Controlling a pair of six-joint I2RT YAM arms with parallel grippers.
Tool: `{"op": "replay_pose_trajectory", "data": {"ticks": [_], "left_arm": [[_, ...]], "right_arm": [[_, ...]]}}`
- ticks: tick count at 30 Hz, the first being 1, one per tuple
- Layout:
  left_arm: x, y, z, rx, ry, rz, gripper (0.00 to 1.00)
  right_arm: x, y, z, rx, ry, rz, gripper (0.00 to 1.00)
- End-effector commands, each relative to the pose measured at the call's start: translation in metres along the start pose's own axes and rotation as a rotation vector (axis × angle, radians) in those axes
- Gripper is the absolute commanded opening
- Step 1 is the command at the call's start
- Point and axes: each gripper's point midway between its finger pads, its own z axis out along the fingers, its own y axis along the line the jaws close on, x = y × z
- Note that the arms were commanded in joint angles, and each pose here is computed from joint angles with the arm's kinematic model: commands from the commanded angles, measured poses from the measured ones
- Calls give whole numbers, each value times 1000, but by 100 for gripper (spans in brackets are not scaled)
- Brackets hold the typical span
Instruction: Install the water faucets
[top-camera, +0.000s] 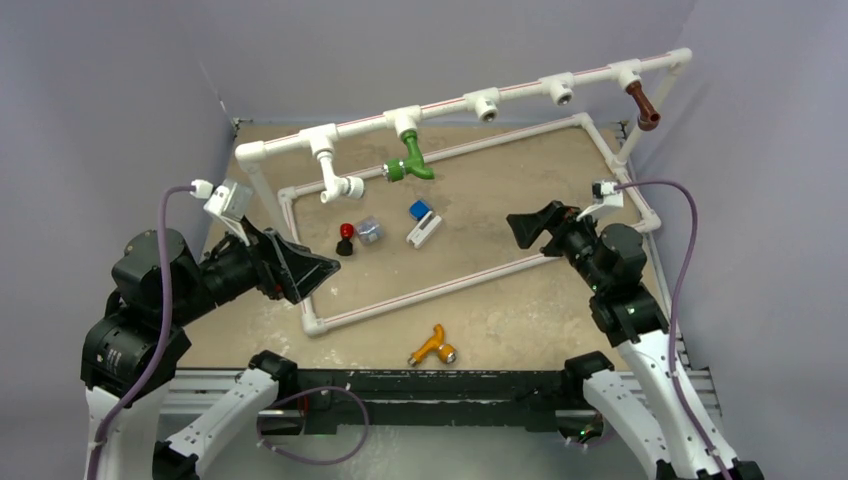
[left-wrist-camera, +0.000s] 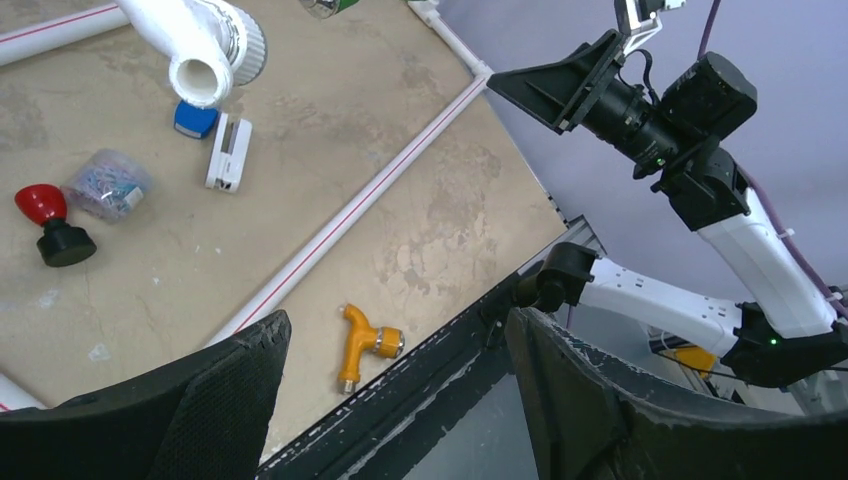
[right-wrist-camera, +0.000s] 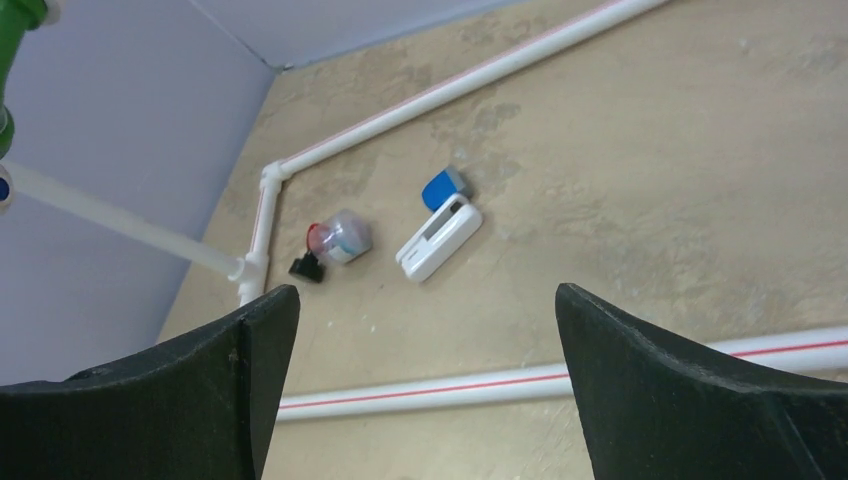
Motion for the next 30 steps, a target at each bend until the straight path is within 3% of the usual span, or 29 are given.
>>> {"op": "replay_pose_trajectory", "data": {"ticks": [1, 3, 10, 20, 30], "left_arm": [[8, 6, -2, -18, 18, 31, 78], [11, 8, -1, -16, 29, 39, 78], [27, 20, 7, -26, 73, 56, 78], [38, 33, 13, -61, 119, 64, 78], [45, 35, 15, -59, 143, 52, 77]], "right_arm": [[18, 8, -5, 9, 141, 99, 99], [31, 5, -5, -1, 210, 47, 99], [55, 18, -7, -144, 259, 23, 98], [137, 44, -16, -126, 511, 78, 98], [200, 52, -38, -82, 678, 81, 94]]}}
